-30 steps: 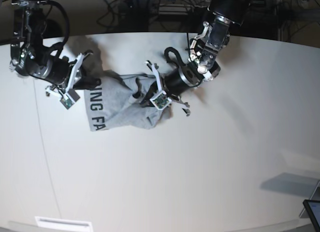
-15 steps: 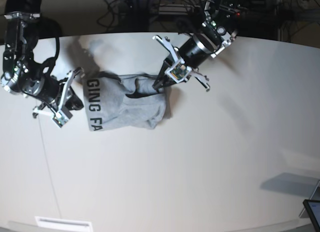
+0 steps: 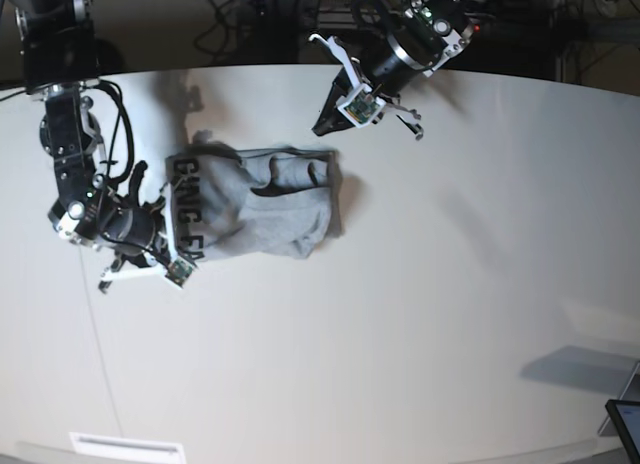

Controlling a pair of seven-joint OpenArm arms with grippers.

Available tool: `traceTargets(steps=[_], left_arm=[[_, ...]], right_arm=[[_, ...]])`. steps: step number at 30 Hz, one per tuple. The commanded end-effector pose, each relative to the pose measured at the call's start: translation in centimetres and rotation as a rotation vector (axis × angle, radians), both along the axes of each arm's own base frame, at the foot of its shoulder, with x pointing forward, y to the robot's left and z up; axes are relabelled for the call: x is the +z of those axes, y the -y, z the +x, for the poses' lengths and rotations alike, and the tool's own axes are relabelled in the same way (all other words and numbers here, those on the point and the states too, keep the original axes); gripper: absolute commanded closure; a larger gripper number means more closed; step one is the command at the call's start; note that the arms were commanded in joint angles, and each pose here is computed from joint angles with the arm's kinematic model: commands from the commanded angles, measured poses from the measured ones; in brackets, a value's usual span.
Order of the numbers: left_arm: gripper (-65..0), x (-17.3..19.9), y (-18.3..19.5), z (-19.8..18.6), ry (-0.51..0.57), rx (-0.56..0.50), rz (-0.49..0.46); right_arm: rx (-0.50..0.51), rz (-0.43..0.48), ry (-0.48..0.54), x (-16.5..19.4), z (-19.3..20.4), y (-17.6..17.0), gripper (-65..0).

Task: Fold the T-shirt properly
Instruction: 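Grasp the bundle edges with both grippers and tuck them under, then pull the bundle's lettered side flat with both grippers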

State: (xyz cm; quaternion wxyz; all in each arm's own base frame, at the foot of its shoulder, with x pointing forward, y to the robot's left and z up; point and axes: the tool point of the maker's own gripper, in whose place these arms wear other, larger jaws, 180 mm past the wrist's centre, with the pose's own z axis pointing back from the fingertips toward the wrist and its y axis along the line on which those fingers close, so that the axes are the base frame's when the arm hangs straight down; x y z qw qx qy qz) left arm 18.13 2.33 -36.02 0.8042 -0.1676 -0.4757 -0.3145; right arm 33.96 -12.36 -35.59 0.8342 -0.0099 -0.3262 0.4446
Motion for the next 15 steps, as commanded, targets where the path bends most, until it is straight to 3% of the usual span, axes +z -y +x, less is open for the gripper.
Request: traceTargets(steps=[1, 11, 15], left_arm=[[0.0, 0.4, -0.3, 0.2, 0.015, 0.002, 0.003], [0.0, -2.8, -1.0, 2.0, -0.031, 0.009, 0.040], [0.0, -3.6, -0.9, 2.0, -0.051, 0.015, 0.037]], right_arm=[[0.002, 0.006, 0.035, 1.0, 1.0, 0.2, 0.0], [-0.020, 0.035, 0.042, 0.9, 3.5, 1.0, 0.0], [-0.058, 0.034, -0.009, -0.7, 4.3, 2.2, 0.0]])
